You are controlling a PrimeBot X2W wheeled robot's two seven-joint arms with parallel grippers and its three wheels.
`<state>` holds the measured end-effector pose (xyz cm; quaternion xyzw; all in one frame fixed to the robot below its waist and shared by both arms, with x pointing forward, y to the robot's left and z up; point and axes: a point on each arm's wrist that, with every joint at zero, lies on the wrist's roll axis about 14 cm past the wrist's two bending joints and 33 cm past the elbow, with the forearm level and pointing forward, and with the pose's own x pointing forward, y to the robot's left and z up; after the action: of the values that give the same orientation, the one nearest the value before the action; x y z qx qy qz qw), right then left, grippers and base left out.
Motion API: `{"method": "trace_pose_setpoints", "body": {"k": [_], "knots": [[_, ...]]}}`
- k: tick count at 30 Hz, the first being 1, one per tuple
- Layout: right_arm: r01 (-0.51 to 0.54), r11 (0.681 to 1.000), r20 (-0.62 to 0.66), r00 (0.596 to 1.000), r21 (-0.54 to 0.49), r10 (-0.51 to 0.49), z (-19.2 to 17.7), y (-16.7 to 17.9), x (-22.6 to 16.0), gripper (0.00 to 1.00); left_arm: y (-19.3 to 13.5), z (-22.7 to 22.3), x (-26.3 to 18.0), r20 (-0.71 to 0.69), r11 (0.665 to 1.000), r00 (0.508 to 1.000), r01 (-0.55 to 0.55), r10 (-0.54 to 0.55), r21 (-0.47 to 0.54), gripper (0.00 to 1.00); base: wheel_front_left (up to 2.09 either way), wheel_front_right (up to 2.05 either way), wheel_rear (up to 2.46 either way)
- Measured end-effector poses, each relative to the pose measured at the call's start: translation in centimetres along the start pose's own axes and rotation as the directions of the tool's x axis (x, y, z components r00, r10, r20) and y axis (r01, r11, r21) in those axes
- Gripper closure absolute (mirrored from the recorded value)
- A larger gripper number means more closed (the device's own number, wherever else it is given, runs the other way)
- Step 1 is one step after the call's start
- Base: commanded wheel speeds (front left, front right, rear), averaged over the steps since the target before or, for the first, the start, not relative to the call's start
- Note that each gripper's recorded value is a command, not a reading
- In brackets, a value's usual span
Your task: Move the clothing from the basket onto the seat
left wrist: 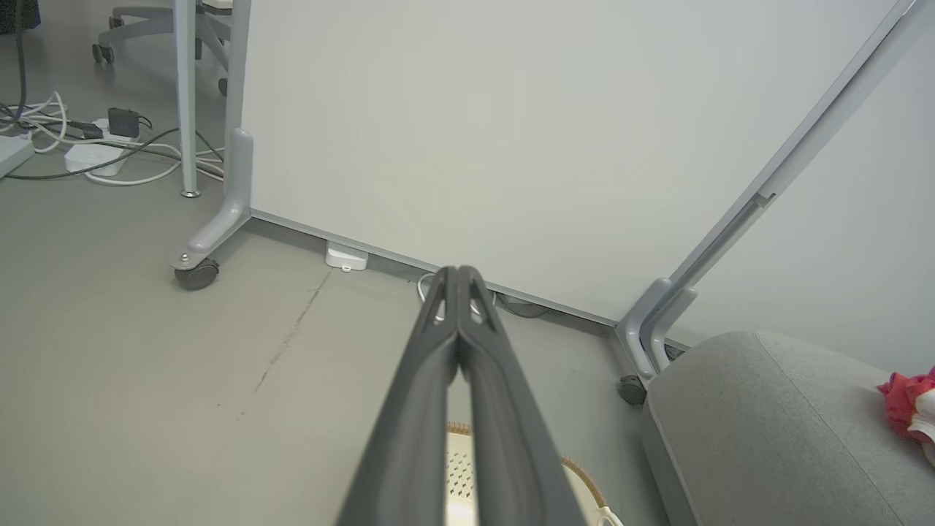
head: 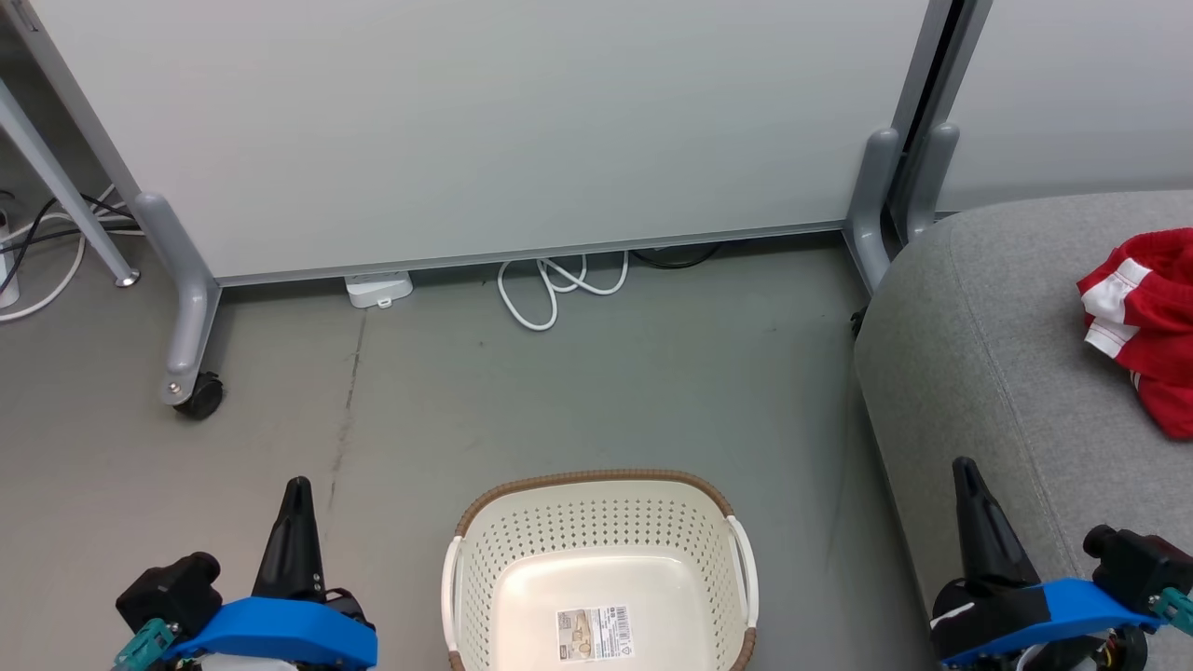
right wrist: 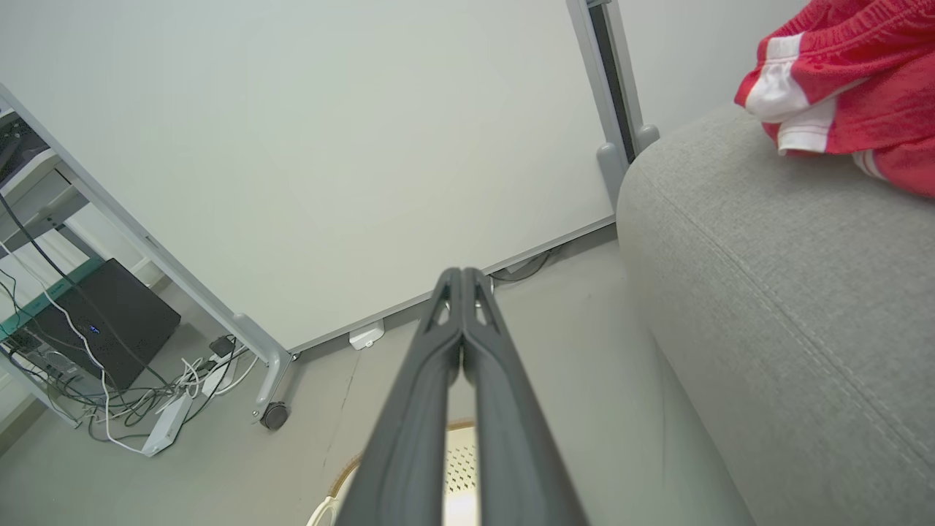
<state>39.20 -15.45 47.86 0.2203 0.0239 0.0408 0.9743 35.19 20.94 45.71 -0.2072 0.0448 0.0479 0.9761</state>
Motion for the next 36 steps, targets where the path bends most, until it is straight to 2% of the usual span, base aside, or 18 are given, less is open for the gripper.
{"method": "trace_pose_setpoints", "body": {"k": [9, 18, 27, 36], "knots": [[0.033, 0.990, -0.008, 0.999, 0.141, -0.033, 0.2, -0.7, -0.1, 1.00, 0.1, 0.3, 0.3, -0.004, 0.989, 1.000, -0.015, 0.015, -0.147, 1.00, 0.00, 0.00, 0.00], [0.057, 0.962, -0.012, 0.998, 0.267, -0.056, 0.4, -1.2, -0.1, 1.00, 0.2, 0.5, 0.6, -0.007, 0.961, 1.000, -0.025, 0.024, -0.277, 1.00, 0.00, 0.00, 0.00], [0.076, 0.912, -0.016, 0.997, 0.403, -0.076, 0.7, -1.7, -0.3, 1.00, 0.0, 1.1, 1.0, -0.004, 0.910, 1.000, -0.022, 0.022, -0.415, 1.00, 0.00, 0.00, 0.00], [0.078, 0.864, -0.014, 0.997, 0.497, -0.082, 1.1, -1.9, -0.2, 1.00, -0.3, 1.3, 1.3, -0.007, 0.860, 1.000, -0.015, 0.014, -0.511, 1.00, 0.00, 0.00, 0.00]]}}
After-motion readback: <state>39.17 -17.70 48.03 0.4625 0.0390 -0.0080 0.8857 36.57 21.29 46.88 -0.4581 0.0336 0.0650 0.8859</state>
